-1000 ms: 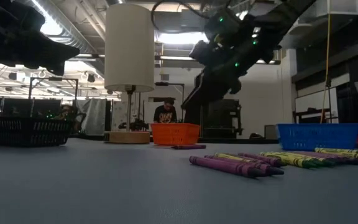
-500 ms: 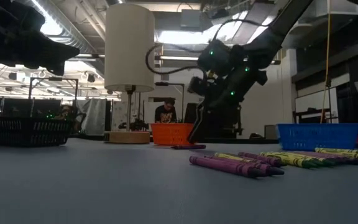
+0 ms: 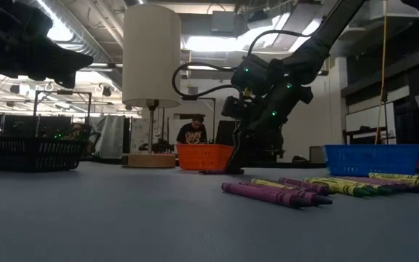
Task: Sort crayons
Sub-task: Put the violet crayon into the blue basket
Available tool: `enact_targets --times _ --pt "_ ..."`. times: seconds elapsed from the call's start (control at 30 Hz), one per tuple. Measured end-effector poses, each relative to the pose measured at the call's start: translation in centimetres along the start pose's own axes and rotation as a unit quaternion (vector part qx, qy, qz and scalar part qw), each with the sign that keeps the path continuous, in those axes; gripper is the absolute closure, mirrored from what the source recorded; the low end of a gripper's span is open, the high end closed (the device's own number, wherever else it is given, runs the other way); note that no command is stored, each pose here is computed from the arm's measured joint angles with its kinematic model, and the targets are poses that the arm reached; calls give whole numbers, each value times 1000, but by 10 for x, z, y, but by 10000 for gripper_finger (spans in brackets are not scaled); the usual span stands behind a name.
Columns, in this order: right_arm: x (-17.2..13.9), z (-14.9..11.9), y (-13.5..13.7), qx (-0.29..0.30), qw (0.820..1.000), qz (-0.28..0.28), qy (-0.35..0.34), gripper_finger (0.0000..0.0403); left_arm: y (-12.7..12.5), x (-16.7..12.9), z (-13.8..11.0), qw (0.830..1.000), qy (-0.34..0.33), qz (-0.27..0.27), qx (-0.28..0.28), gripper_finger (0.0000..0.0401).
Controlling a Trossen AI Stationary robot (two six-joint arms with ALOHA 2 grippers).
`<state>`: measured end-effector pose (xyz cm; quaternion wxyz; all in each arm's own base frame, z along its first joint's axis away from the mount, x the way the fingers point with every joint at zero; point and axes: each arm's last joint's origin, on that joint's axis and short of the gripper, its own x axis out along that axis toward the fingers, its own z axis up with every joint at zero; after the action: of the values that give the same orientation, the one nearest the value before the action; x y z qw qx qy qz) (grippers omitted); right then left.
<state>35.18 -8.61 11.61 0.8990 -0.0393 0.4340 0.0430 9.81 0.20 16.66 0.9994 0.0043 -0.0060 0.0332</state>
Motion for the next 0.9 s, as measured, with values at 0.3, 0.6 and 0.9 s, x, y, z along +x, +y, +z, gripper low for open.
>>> enact_targets --times 0.3,0.6,0.9 --pt "0 0 0 0 1000 1 1 393 0 0 0 1000 0 0 0 401" --pt "-1 0 0 0 1000 -1 1 369 0 0 0 1000 0 0 0 401" --pt "-14 7 1 -3 1000 -2 -14 382 0 0 0 1000 0 0 0 401"
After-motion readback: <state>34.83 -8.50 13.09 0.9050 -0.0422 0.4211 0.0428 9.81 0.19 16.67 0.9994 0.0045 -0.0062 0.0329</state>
